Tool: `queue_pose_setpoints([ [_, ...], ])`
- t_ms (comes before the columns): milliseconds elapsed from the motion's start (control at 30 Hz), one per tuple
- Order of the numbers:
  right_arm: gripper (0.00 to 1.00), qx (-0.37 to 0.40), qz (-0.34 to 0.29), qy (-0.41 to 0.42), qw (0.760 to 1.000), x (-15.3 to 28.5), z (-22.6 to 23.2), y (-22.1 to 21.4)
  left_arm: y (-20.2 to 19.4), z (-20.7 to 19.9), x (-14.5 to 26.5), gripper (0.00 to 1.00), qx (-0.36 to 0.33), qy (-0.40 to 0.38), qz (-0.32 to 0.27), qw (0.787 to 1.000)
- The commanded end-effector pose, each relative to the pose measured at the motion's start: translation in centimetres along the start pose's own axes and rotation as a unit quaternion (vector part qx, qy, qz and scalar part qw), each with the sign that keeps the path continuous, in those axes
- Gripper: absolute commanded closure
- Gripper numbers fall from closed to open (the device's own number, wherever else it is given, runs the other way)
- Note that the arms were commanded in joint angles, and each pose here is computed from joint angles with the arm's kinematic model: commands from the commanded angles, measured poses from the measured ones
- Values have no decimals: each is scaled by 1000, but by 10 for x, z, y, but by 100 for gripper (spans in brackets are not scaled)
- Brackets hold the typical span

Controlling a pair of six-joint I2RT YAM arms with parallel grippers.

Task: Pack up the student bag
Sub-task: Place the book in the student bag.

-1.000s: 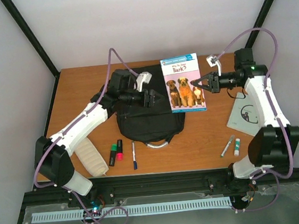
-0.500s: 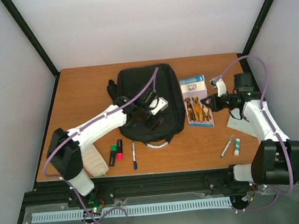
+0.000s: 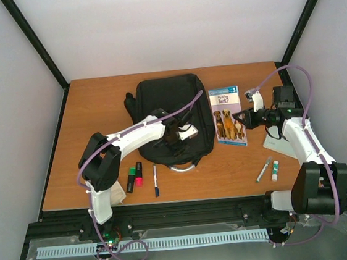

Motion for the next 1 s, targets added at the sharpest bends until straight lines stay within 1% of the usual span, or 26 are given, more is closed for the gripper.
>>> queue_pose_setpoints([
  [0,97,21,-25,6,999,2,-1,10,3,-7,7,34,-21,-26,-8,999],
  [100,97,18,-23,7,1000,1,-2,9,3,-10,5,34,-26,-40,-9,999],
  [267,97,14,-22,11,1000,0,-2,8,4,-8,-9,41,-32,-13,-2,999],
  [367,97,13,-22,12,1000,0,-2,7,9,-7,-12,42,-39,33,-33,998],
  [400,97,14,-22,11,1000,0,-2,8,11,-8,-12,42,-43,36,-42,998],
  [567,97,13,-21,11,1000,-1,-2,7,11,-17,-12,43,-65,12,-56,996],
  [700,97,12,-19,12,1000,-2,-3,7,7,-32,-17,43,-94,-26,-56,994],
  [800,97,10,-19,14,1000,-2,-3,6,7,-40,-23,43,-105,-30,-55,992],
  [900,97,7,-18,17,1000,-3,-3,5,11,-37,-30,54,-97,-7,-55,994],
  [967,97,6,-18,17,1000,-3,-3,5,14,-36,-30,63,-94,3,-61,994],
])
Point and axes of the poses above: each gripper's point midway between its finger pads, its own x axis back along the fingers, its own z axis along the line the jaws close on, y = z × x, the point moved 8 cm from there along x, back along the fingers, and after that the axes turned 13 degrees about x, right-handed, at the moved point
